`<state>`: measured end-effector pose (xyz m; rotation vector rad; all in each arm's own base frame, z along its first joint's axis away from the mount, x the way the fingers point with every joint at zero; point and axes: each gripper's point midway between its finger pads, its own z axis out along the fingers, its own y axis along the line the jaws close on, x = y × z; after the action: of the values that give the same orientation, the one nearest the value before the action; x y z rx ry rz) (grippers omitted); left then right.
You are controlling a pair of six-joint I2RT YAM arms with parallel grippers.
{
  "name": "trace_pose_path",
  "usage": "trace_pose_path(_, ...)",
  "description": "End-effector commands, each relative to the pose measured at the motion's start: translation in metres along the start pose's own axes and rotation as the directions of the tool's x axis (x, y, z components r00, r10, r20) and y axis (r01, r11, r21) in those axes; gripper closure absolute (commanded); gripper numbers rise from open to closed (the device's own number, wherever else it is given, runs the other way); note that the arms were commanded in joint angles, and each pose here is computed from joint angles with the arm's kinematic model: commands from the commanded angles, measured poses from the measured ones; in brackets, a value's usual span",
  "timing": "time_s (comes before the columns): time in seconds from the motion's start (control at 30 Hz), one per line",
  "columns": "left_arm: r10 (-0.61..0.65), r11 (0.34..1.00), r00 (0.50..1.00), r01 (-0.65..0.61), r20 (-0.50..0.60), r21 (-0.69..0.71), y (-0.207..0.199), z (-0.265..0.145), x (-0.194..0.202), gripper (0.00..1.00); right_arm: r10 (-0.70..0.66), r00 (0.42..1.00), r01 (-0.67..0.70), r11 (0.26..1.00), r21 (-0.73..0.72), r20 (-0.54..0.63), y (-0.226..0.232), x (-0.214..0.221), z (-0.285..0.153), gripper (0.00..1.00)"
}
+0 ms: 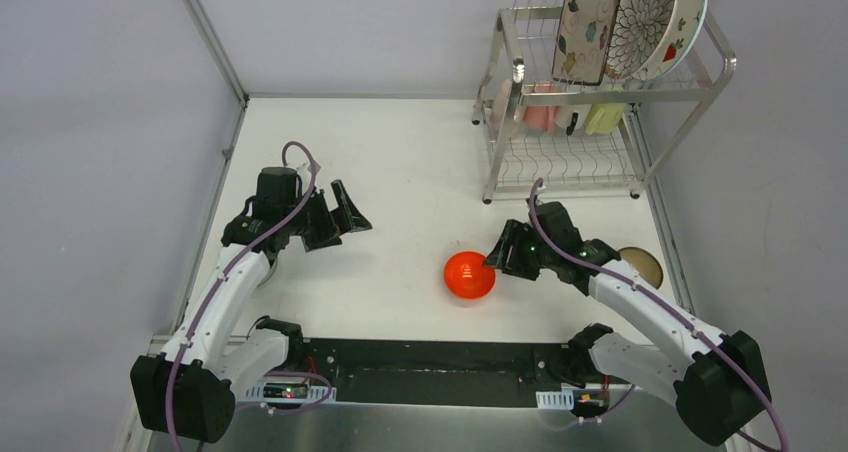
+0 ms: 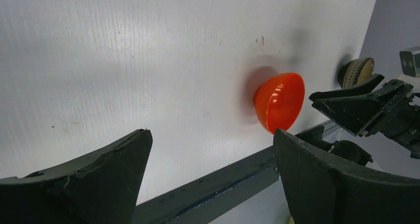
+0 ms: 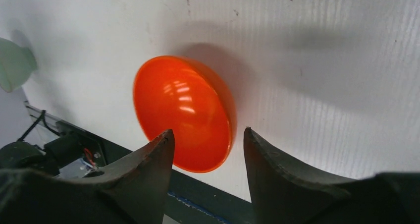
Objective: Load the mixed dishes into the dish rack
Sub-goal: Pick up the bowl from the center of the board.
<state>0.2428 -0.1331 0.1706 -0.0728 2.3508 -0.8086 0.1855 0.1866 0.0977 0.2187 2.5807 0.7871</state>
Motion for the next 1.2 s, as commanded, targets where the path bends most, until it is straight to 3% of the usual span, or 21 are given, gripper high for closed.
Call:
trace_pose_path(0.0,0.06,0.998,0.998,-0.06,0.005,-0.016,0.005,-0.006,0.0,0.02,-0.063,0.998,0.064,0.994,0.092,-0.013,-0.013,0.002,0.006,0.44)
trace_pose_path(0.17,0.049,0.999,0.999,-0.049,0.011,-0.014,0.004,-0.008,0.001,0.04,-0.085,0.996,0.089,0.988,0.127,-0.03,-0.017,0.007,0.015,0.44)
trace_pose_path(0.53,0.031,0.999,0.999,-0.03,-0.012,0.044,-0.006,-0.007,0.005,0.05,-0.168,0.985,0.17,0.969,0.18,-0.027,-0.003,0.005,0.034,0.57)
trace_pose_path(0.63,0.035,0.998,0.999,-0.035,0.001,0.053,-0.009,-0.011,0.005,0.06,-0.19,0.982,0.19,0.972,0.14,-0.011,0.012,0.005,0.043,0.7)
trace_pose_path(0.8,0.042,0.998,0.999,-0.044,0.031,0.046,-0.007,-0.015,0.007,0.08,-0.212,0.977,0.212,0.975,0.065,-0.015,0.045,0.007,0.052,0.8)
trace_pose_path(1.17,-0.009,1.0,0.999,0.01,-0.051,0.017,0.004,0.003,0.014,0.11,-0.244,0.965,0.254,0.962,-0.104,0.095,0.106,-0.006,0.058,0.87)
